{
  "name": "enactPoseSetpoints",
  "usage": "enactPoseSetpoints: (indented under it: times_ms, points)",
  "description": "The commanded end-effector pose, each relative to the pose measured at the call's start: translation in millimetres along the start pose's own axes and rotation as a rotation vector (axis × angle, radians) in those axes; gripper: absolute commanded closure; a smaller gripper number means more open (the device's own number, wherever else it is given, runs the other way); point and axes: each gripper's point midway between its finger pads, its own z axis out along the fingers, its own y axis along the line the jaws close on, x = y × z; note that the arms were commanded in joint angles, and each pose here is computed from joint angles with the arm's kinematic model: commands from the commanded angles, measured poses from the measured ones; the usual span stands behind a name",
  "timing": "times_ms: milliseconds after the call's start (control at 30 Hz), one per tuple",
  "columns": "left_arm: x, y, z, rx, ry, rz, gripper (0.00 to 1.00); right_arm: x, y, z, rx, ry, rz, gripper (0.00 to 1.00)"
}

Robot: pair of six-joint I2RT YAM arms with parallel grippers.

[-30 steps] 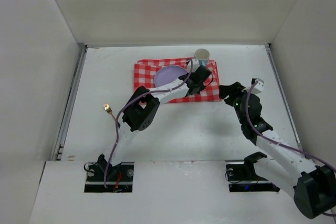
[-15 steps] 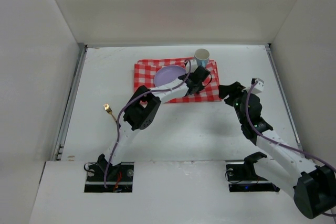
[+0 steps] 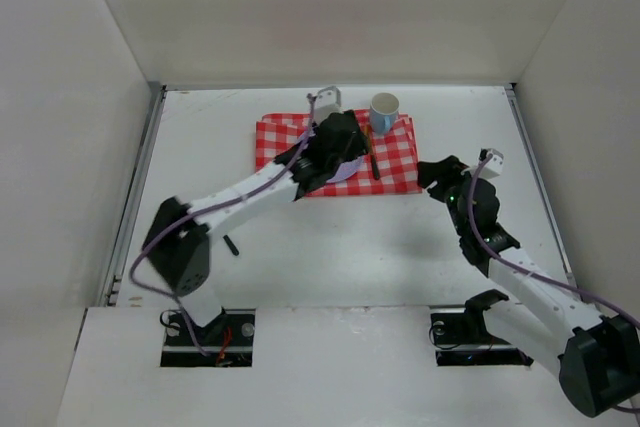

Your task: Set the dinner table for one person

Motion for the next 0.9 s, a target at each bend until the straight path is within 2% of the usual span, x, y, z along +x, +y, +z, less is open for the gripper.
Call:
enactPoseSetpoints:
  times_ms: [0, 33, 167, 267, 333, 467, 633, 867]
  points:
    - [-36, 45, -47, -0.033, -0.113, 0.001, 0.57, -8, 10, 4, -0.039, -0.035, 0.024, 0.39]
    - [-35, 69, -57, -0.071, -0.12, -0.001, 0.57, -7, 11, 5, -0.039, -0.033, 0.023, 0.43]
    - [-19, 192, -113, -0.308, -0.125, -0.044, 0.6, -1, 14, 8, -0.043, -0.011, 0.014, 0.71]
    - [8, 266, -149, -0.494, -0.058, -0.081, 0.63, 7, 18, 12, -0.052, 0.02, 0.004, 0.79]
    - [32, 307, -167, -0.623, 0.008, -0.106, 0.64, 13, 20, 13, -0.056, 0.039, -0.002, 0.8]
    - [62, 347, -180, -0.747, 0.075, -0.145, 0.67, 16, 21, 16, -0.057, 0.05, -0.01, 0.75]
    - [71, 359, -166, -0.772, 0.074, -0.179, 0.68, 13, 26, 13, -0.076, 0.044, -0.017, 0.62]
    - [88, 368, -152, -0.782, 0.105, -0.235, 0.69, 15, 33, 10, -0.101, 0.054, -0.026, 0.58]
